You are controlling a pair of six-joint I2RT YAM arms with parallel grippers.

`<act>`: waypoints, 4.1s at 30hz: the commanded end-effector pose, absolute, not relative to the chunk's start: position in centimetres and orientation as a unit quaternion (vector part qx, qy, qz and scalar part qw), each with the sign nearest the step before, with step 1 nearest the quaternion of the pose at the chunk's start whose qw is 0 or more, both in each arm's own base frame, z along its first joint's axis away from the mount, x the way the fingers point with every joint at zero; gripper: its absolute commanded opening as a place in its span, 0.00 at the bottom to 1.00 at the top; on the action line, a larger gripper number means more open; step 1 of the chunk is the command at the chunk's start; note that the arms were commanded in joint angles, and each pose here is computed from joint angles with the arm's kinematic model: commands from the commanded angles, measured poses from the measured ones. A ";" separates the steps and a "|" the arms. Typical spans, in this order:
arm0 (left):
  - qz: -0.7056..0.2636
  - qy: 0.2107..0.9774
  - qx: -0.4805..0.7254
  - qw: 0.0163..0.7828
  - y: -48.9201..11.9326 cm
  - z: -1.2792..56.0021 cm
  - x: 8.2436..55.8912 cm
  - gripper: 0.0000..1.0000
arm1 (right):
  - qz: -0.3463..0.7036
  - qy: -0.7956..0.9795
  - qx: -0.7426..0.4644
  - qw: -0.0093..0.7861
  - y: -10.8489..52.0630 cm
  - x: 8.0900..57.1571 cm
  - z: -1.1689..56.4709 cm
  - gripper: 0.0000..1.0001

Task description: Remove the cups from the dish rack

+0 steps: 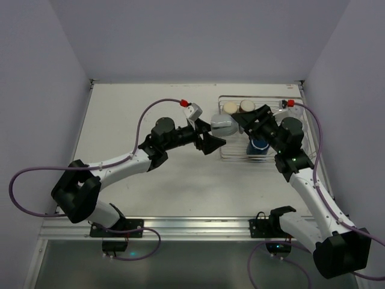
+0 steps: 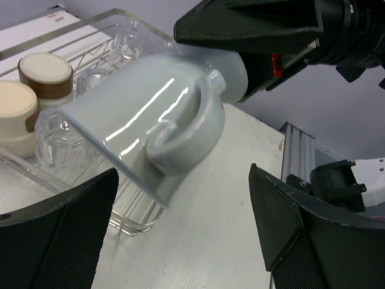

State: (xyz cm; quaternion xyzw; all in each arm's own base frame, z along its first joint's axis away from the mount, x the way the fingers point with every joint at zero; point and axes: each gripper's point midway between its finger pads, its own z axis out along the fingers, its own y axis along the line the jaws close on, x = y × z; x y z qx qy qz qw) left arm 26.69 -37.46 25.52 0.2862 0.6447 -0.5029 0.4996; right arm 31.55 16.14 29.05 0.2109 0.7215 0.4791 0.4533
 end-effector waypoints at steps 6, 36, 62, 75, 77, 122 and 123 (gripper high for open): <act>-0.570 0.540 0.285 0.549 -38.8 31.9 26.2 0.56 | 0.560 0.681 0.174 0.439 18.0 30.7 32.0 0.00; -0.348 0.674 0.098 0.644 -29.2 33.4 34.2 0.00 | 0.462 0.734 0.157 0.471 16.0 30.2 28.6 0.99; 0.006 0.957 -0.062 0.284 -1.5 11.5 44.2 0.00 | 0.343 0.819 0.020 0.460 17.7 27.7 23.6 0.99; 0.040 0.969 -0.066 0.235 0.5 8.7 44.2 0.09 | 0.340 0.820 0.020 0.460 18.0 28.0 23.8 0.99; 0.044 0.969 -0.067 0.234 0.6 8.7 44.3 0.19 | 0.339 0.821 0.020 0.459 18.0 27.9 23.8 0.99; -0.380 0.723 0.206 0.539 -20.5 29.3 25.4 1.00 | -0.057 0.912 0.130 0.385 4.7 31.6 15.1 0.99; -0.378 0.723 0.204 0.541 -20.5 29.6 25.4 1.00 | -0.067 0.912 0.131 0.382 4.5 31.6 14.8 0.99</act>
